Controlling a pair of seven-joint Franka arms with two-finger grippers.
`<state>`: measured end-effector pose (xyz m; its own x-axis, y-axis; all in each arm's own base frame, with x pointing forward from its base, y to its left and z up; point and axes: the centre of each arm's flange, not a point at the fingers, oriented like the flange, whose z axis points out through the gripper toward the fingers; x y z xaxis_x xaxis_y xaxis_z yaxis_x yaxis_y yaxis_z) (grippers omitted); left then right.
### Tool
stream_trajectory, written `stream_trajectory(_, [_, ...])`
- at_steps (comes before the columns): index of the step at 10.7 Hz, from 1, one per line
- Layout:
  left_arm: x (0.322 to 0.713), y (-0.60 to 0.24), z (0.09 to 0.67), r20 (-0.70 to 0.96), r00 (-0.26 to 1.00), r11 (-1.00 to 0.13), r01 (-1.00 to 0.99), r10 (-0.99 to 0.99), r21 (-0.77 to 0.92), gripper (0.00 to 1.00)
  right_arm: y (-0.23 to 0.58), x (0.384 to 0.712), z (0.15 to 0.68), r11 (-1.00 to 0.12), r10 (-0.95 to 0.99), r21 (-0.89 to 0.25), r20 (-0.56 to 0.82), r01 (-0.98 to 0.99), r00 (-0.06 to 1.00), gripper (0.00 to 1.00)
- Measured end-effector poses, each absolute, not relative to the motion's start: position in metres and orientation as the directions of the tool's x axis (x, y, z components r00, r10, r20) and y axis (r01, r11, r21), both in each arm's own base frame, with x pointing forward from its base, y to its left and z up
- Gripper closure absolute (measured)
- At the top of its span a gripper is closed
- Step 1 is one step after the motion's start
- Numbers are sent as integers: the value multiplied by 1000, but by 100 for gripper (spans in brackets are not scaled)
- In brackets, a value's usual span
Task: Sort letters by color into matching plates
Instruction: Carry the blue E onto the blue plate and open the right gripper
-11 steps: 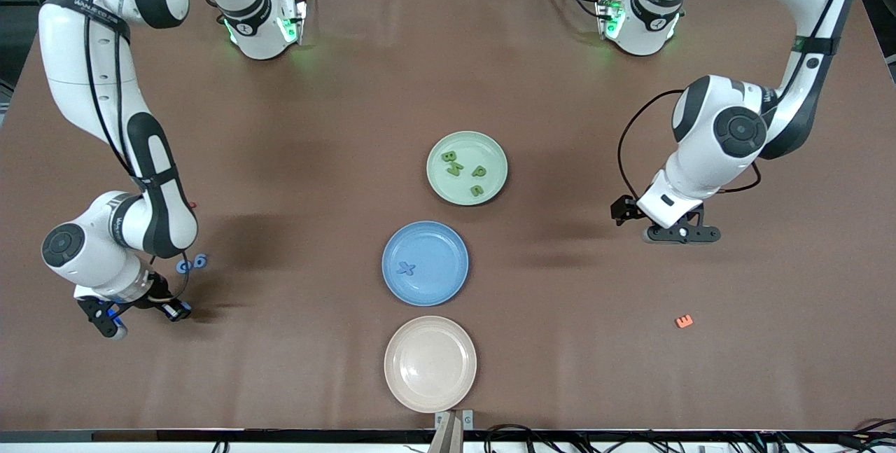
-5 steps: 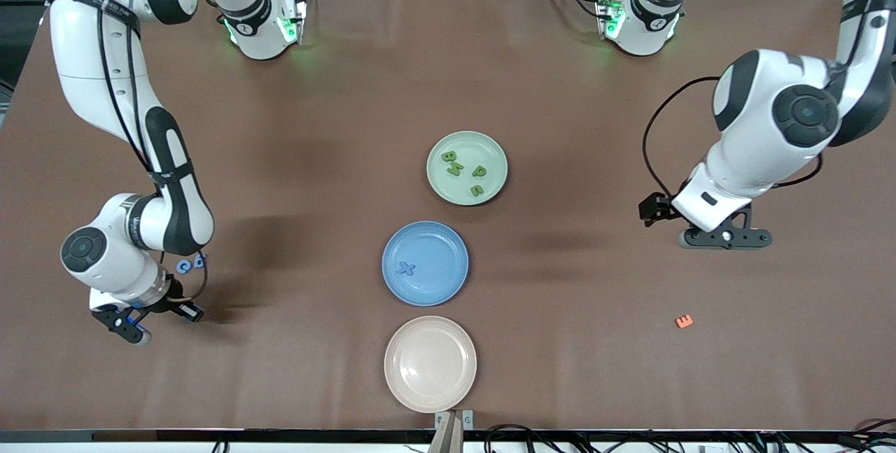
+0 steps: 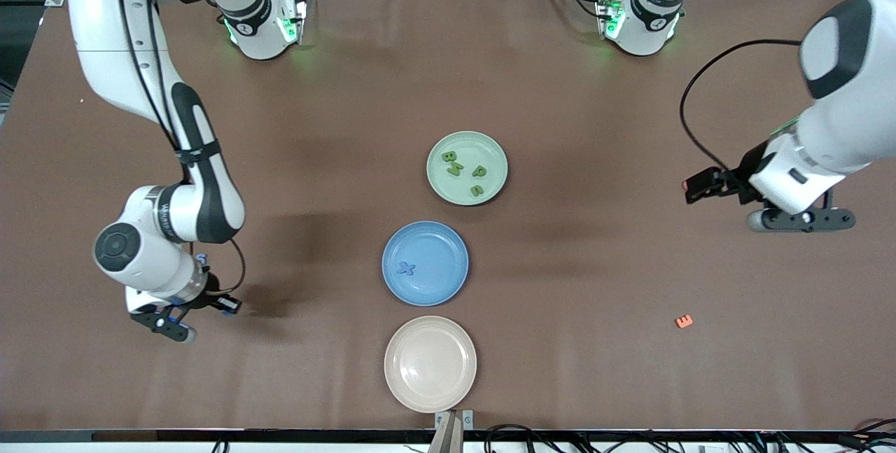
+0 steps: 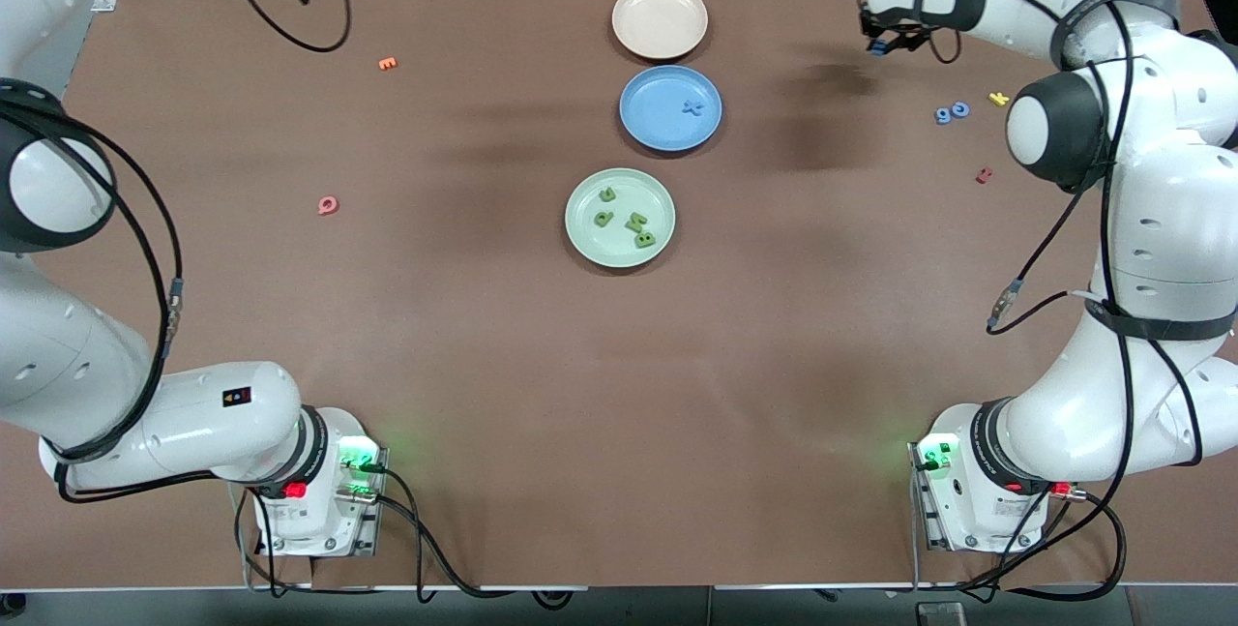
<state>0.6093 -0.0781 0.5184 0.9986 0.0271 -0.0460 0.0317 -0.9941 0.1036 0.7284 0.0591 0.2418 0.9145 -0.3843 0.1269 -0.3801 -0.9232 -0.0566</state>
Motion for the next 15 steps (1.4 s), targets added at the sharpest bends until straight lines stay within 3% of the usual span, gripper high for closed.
stream_trajectory(4, [591, -49, 500, -183, 981, -991, 86, 66, 106, 0, 166, 712, 251, -935, -354, -75, 119, -347, 928, 69])
stream_trajectory(10, [541, -55, 491, -92, 994, -996, 69, 64, 53, 0, 338, 649, 252, -931, -360, -106, 97, -350, 928, 69])
stream_trajectory(12, [540, -53, 508, -44, 998, -997, 56, 54, 53, 0, 388, 622, 251, -928, -364, -116, 92, -353, 927, 69])
stream_trajectory(15, [556, -50, 582, 117, 991, -996, 53, 61, 73, 0, 434, 603, 244, -924, -365, -165, 121, -344, 923, 69])
